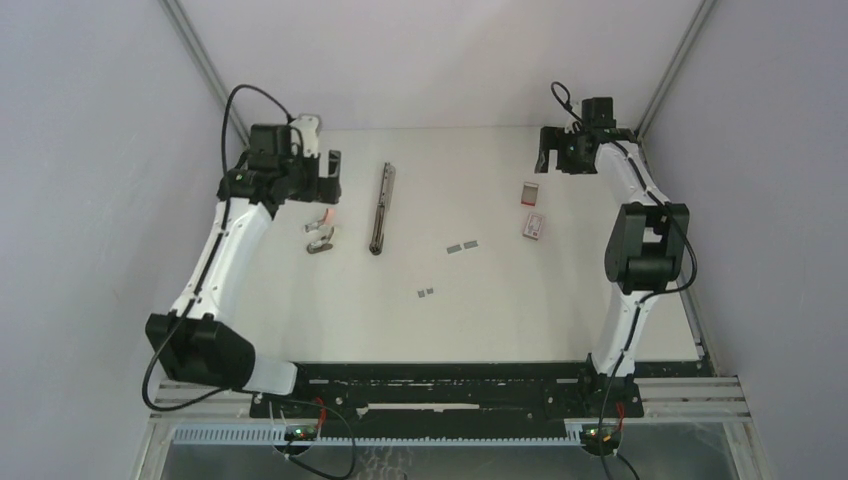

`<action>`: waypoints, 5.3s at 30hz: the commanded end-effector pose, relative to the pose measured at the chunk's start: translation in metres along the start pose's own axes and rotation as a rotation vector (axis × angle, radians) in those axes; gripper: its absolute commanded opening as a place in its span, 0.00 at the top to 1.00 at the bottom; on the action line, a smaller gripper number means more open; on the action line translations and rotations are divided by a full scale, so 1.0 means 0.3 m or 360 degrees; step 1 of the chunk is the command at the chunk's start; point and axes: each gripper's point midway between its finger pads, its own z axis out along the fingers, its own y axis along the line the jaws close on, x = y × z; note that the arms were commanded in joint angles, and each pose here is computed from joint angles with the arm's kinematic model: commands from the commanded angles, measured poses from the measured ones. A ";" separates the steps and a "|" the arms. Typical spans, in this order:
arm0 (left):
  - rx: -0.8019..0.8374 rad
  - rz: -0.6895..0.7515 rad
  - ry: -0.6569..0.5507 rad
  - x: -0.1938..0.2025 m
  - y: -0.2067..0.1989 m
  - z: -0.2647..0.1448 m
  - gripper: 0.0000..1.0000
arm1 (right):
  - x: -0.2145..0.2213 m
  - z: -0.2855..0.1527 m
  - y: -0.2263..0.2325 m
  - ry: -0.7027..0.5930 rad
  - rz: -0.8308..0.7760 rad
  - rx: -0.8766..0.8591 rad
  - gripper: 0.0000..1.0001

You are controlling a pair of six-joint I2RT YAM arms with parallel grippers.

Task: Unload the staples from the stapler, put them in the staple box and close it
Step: Place the stapler at the center of the board, then move the staple box to the center of the board, then pick up the staple from the center of the board.

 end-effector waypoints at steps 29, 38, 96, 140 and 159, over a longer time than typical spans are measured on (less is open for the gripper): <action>0.0617 0.0323 -0.0014 0.371 -0.050 -0.036 0.00 | -0.013 0.367 0.070 0.0215 0.0261 -0.0615 0.05; 0.0630 0.0330 -0.0016 0.373 -0.053 -0.036 0.00 | 0.010 0.358 0.068 0.0241 0.0318 -0.0670 0.05; 0.0628 0.0328 -0.0018 0.376 -0.053 -0.033 0.00 | 0.131 -0.049 0.451 0.0190 -0.0409 -0.0649 0.00; 0.0503 0.0511 -0.0224 0.425 -0.037 -0.236 0.00 | 0.393 0.032 0.711 0.0216 -0.2131 -0.0871 0.31; 0.0512 0.0500 -0.0211 0.437 -0.036 -0.214 0.00 | 0.480 0.130 0.649 0.0563 -0.2186 -0.0991 0.64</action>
